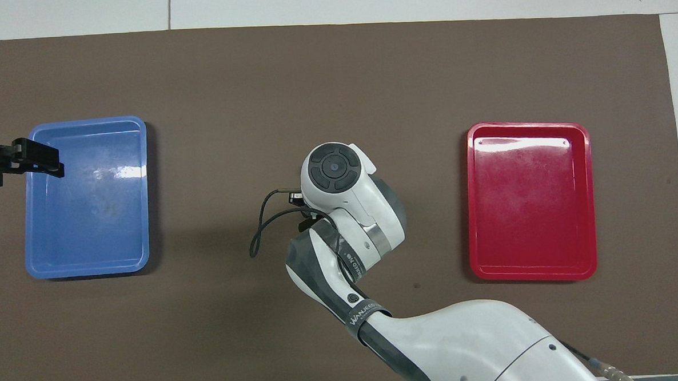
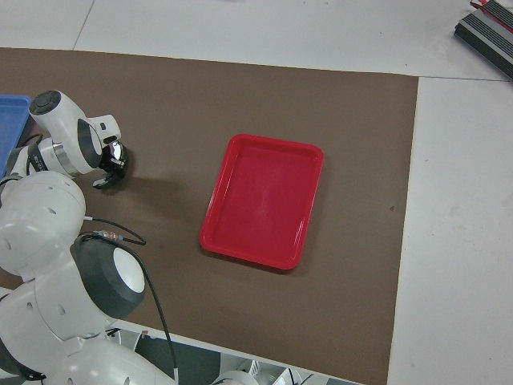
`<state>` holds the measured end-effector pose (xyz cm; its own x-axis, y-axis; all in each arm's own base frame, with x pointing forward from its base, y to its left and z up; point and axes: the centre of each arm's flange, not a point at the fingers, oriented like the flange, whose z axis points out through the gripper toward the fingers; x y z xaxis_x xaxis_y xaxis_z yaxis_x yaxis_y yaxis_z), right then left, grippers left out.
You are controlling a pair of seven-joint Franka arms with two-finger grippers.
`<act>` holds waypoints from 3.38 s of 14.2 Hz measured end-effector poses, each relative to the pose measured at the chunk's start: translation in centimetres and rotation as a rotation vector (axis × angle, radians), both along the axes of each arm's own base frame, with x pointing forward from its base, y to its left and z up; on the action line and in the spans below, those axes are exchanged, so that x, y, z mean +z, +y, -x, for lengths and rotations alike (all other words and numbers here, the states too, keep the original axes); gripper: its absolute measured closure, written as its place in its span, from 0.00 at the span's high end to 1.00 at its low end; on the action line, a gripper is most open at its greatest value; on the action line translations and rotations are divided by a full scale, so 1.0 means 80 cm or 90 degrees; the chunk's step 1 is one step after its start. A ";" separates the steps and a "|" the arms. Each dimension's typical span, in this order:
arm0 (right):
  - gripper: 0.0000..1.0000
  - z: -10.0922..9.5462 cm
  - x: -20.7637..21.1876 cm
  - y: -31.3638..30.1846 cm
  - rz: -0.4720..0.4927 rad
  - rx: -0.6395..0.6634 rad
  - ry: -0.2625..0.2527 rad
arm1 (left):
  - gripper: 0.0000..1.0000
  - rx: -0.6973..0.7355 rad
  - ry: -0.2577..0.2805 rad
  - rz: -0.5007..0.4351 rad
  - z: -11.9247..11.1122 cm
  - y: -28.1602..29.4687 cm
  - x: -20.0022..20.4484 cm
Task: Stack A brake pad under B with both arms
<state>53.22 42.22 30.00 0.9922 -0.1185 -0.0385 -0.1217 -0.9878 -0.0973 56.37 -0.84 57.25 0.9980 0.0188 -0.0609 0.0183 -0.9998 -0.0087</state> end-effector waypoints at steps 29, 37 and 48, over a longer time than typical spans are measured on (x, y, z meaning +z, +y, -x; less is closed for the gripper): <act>1.00 -0.007 0.395 -0.557 0.051 0.024 0.044 | 1.00 0.005 -0.026 0.000 -0.006 0.013 0.003; 1.00 0.011 0.401 -0.589 0.048 0.006 0.028 | 1.00 0.005 -0.026 0.000 -0.006 0.013 0.003; 1.00 0.014 0.406 -0.590 0.048 0.005 0.024 | 1.00 0.005 -0.026 0.000 -0.006 0.013 0.003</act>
